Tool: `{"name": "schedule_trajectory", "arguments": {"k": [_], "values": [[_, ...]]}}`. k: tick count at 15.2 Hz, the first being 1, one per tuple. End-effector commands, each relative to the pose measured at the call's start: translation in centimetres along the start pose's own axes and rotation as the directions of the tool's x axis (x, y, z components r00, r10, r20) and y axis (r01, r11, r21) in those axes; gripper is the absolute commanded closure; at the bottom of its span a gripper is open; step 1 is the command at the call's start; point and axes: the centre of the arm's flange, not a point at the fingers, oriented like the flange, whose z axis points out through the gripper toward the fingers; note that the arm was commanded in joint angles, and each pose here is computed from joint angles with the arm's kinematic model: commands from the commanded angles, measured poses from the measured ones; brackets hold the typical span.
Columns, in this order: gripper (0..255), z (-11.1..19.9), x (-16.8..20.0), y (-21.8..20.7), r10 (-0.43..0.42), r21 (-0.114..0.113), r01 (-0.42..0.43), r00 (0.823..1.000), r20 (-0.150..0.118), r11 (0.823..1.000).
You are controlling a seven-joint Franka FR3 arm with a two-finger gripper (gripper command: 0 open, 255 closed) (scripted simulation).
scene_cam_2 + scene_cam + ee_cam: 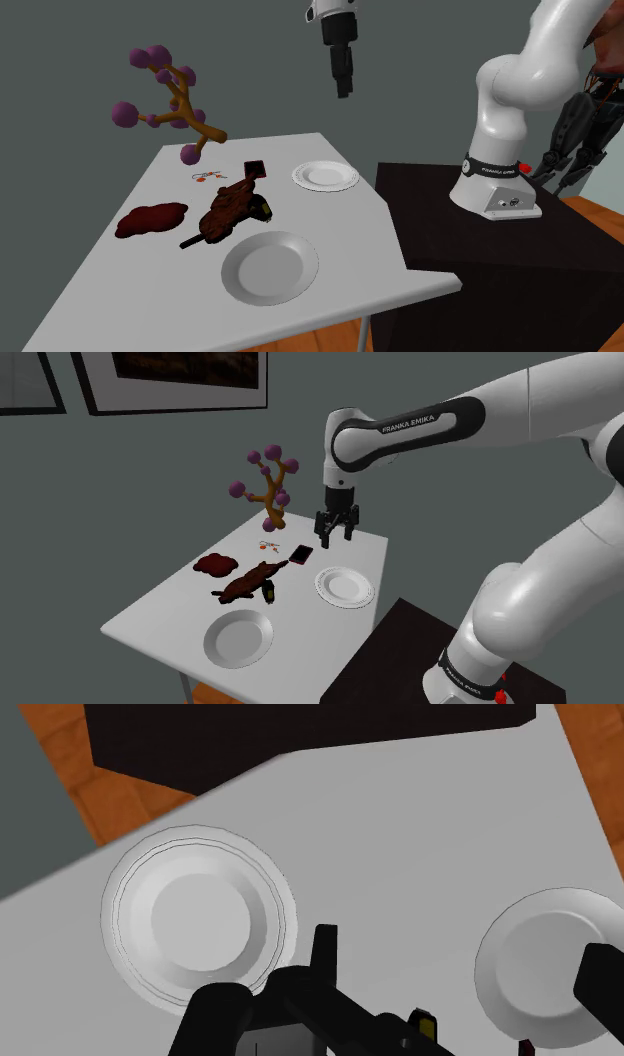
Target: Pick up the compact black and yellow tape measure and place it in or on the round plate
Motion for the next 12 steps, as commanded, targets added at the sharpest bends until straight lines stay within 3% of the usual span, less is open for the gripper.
{"name": "schedule_trajectory", "arguments": {"k": [1, 12], "values": [[0, 1.5, 2.2, -0.6, 0.003, 0.002, -0.003, 1.000, 0.003, 1.000], [0, 9.8, 14.2, -3.0, 0.017, 0.010, -0.017, 0.999, 0.030, 1.000]]}}
